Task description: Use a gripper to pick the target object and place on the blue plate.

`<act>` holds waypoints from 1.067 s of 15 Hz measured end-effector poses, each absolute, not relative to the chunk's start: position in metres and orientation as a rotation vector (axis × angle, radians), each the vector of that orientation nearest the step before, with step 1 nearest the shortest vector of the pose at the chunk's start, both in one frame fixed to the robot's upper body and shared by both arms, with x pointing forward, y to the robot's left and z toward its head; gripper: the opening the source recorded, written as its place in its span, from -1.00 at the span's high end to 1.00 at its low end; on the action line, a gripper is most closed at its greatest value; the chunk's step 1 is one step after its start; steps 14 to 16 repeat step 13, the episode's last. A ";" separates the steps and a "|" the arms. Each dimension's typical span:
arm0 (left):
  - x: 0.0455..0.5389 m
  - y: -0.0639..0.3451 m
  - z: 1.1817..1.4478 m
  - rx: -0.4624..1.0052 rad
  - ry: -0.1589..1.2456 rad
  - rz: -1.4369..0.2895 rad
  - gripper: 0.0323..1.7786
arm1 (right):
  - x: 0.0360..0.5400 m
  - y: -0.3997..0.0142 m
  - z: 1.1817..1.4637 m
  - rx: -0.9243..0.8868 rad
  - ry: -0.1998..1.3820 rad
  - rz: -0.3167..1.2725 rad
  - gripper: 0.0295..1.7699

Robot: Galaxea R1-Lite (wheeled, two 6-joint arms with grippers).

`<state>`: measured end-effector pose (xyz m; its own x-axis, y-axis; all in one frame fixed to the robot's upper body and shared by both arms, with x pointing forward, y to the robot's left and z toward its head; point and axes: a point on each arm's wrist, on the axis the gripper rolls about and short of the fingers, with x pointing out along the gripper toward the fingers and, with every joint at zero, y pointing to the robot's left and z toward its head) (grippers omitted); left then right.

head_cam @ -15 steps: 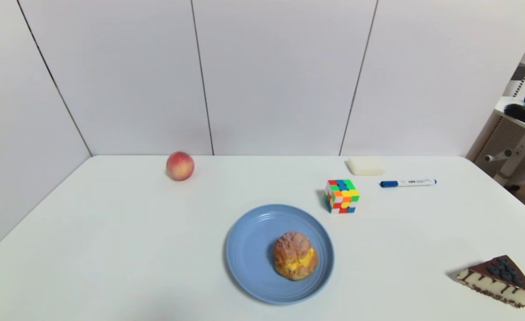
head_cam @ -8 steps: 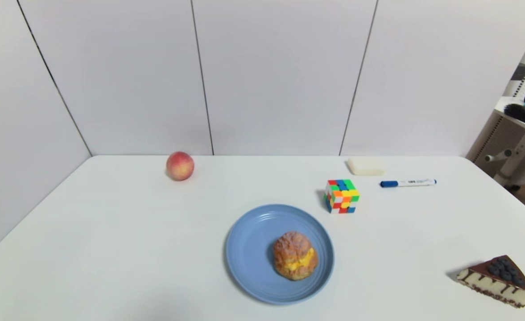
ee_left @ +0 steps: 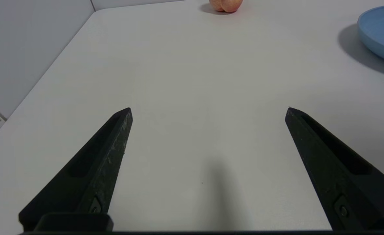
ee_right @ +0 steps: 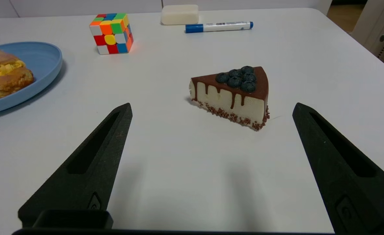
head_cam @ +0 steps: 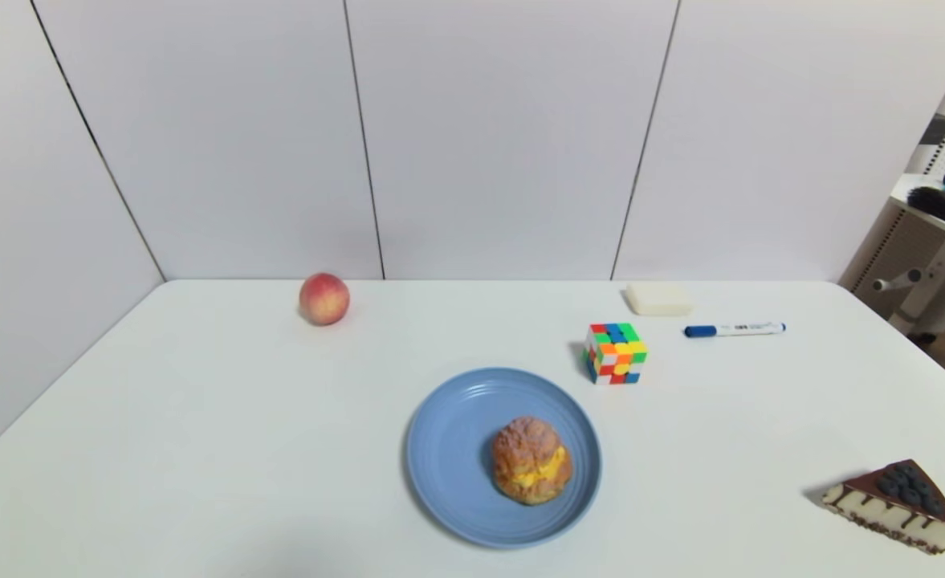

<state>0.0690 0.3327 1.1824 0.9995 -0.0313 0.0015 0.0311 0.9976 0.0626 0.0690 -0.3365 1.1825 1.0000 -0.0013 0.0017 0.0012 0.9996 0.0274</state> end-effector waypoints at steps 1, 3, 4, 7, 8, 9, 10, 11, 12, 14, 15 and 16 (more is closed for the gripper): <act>0.069 0.333 1.182 0.062 -0.002 -0.030 -0.90 | 0.069 -0.337 1.183 0.027 -0.002 -0.001 -0.92; 0.069 0.333 1.182 0.062 -0.002 -0.030 -0.90 | 0.069 -0.337 1.183 0.027 -0.002 -0.002 -0.92; 0.069 0.333 1.182 0.063 -0.003 -0.030 -0.90 | 0.069 -0.337 1.183 0.027 -0.002 -0.001 -0.92; 0.069 0.333 1.182 0.062 -0.002 -0.030 -0.90 | 0.069 -0.337 1.183 0.025 -0.003 -0.007 -0.92; 0.069 0.333 1.182 0.063 -0.003 -0.031 -0.90 | 0.069 -0.337 1.183 0.026 -0.003 -0.015 -0.92; 0.069 0.333 1.182 0.062 -0.003 -0.030 -0.90 | 0.069 -0.337 1.183 0.027 -0.004 -0.018 -0.92; 0.069 0.333 1.182 0.063 -0.003 -0.031 -0.90 | 0.069 -0.337 1.182 0.029 -0.001 -0.021 -0.92; 0.069 0.333 1.182 0.063 -0.003 -0.030 -0.90 | 0.069 -0.337 1.182 0.033 -0.002 -0.024 -0.92; 0.069 0.333 1.182 0.063 -0.003 -0.030 -0.90 | 0.069 -0.337 1.182 0.035 -0.002 -0.024 -0.92; 0.069 0.333 1.182 0.063 -0.003 -0.030 -0.90 | 0.069 -0.337 1.183 0.038 -0.005 -0.022 -0.92; 0.069 0.333 1.182 0.063 -0.003 -0.030 -0.90 | 0.069 -0.337 1.183 0.038 -0.005 -0.022 -0.92; 0.069 0.333 1.182 0.063 -0.003 -0.030 -0.90 | 0.069 -0.337 1.183 0.038 -0.005 -0.022 -0.92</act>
